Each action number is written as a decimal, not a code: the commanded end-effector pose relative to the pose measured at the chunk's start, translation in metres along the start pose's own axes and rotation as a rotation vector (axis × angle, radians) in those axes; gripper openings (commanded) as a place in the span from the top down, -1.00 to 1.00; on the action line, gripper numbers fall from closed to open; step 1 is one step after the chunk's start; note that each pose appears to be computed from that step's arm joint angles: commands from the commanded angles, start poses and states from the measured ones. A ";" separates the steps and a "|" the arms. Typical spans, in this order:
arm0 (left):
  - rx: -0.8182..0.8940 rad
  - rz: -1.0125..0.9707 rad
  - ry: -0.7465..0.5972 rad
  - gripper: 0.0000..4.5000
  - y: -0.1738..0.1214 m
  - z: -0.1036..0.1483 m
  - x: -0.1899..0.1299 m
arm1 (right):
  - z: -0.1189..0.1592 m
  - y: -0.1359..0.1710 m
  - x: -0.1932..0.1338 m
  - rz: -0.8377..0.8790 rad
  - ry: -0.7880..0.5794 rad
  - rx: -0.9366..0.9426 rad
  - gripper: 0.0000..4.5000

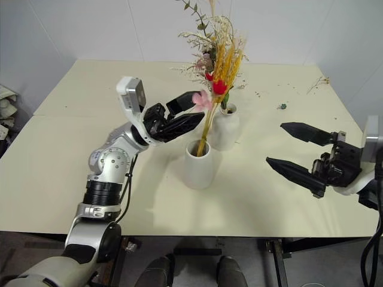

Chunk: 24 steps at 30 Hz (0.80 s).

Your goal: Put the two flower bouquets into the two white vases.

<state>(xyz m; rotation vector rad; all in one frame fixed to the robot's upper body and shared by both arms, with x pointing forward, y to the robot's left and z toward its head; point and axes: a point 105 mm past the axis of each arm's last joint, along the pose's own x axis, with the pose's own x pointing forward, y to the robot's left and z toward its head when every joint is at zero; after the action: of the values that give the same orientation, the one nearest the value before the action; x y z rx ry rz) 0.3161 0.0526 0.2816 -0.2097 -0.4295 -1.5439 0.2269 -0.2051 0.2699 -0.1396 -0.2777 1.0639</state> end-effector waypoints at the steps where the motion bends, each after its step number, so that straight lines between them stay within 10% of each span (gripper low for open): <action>1: 0.120 -0.004 0.165 -1.00 -0.002 0.001 -0.020 | 0.010 0.002 -0.006 0.008 0.021 -0.049 -1.00; 9: 0.420 0.321 0.614 -1.00 0.055 0.017 -0.109 | 0.010 -0.010 -0.020 0.000 0.108 -0.053 -1.00; 24: 0.404 0.428 0.690 -1.00 0.063 0.046 -0.184 | 0.011 -0.028 -0.040 -0.051 0.169 -0.046 -1.00</action>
<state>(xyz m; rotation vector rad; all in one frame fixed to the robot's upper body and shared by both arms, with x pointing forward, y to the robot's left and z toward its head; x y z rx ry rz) 0.3785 0.2312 0.2453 0.4859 -0.0751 -1.0432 0.2314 -0.2524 0.2695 -0.2106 -0.1229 0.9953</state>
